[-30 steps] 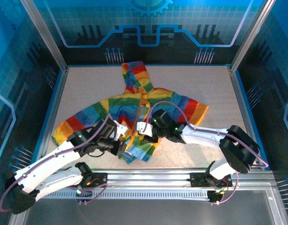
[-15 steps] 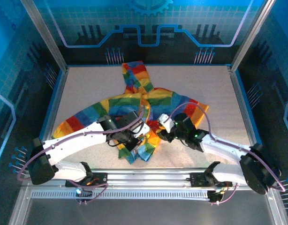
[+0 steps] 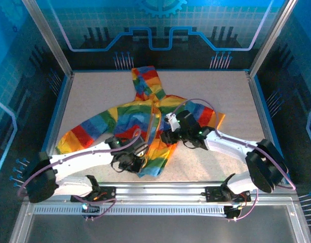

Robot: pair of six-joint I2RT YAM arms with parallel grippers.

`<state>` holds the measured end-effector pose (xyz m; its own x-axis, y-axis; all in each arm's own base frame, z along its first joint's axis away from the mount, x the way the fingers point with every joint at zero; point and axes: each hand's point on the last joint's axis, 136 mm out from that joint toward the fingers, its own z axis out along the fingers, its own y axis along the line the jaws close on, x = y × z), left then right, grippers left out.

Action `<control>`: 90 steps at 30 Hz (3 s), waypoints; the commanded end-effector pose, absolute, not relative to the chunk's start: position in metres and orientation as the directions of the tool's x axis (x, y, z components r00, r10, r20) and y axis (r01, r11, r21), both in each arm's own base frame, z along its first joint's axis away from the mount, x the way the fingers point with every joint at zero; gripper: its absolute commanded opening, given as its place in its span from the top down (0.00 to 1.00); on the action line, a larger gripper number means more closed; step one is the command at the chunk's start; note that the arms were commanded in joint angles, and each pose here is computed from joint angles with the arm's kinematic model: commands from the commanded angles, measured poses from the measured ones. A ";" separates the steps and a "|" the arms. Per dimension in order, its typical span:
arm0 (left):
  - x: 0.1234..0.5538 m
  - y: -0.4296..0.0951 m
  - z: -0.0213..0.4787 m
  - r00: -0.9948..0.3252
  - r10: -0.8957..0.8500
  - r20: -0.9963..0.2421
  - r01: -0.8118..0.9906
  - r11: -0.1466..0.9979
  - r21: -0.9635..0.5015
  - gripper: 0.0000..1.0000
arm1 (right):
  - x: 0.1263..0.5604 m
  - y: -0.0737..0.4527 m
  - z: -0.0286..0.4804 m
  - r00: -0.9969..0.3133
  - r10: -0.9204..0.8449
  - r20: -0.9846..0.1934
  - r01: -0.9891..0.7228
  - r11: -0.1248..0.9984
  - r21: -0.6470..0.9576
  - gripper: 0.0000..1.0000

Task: Zip up the jacket

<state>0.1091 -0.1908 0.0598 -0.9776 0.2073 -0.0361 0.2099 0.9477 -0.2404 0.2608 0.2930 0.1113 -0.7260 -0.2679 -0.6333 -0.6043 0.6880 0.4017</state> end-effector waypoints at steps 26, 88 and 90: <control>0.100 -0.195 0.046 -0.990 -0.140 0.006 -0.129 0.893 -0.431 1.00 | 0.182 0.329 0.078 -0.086 -0.733 -0.675 -0.988 0.150 -0.037 0.58; 0.102 -0.162 0.040 -0.994 -0.080 -0.079 -0.051 0.947 -0.317 1.00 | 0.169 0.393 0.036 0.054 -0.741 -0.669 -0.998 -0.032 -0.045 0.64; 0.102 -0.162 0.041 -0.994 -0.079 -0.081 -0.050 0.947 -0.318 1.00 | 0.168 0.392 0.031 0.052 -0.746 -0.664 -0.999 -0.036 -0.038 0.65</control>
<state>0.1019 -0.1658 0.0377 -0.9926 -0.0918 -0.0789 -0.0604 0.9404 -0.3346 0.1706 0.3850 0.0324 0.0618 -0.7599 -0.6471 -0.9975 -0.0248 -0.0661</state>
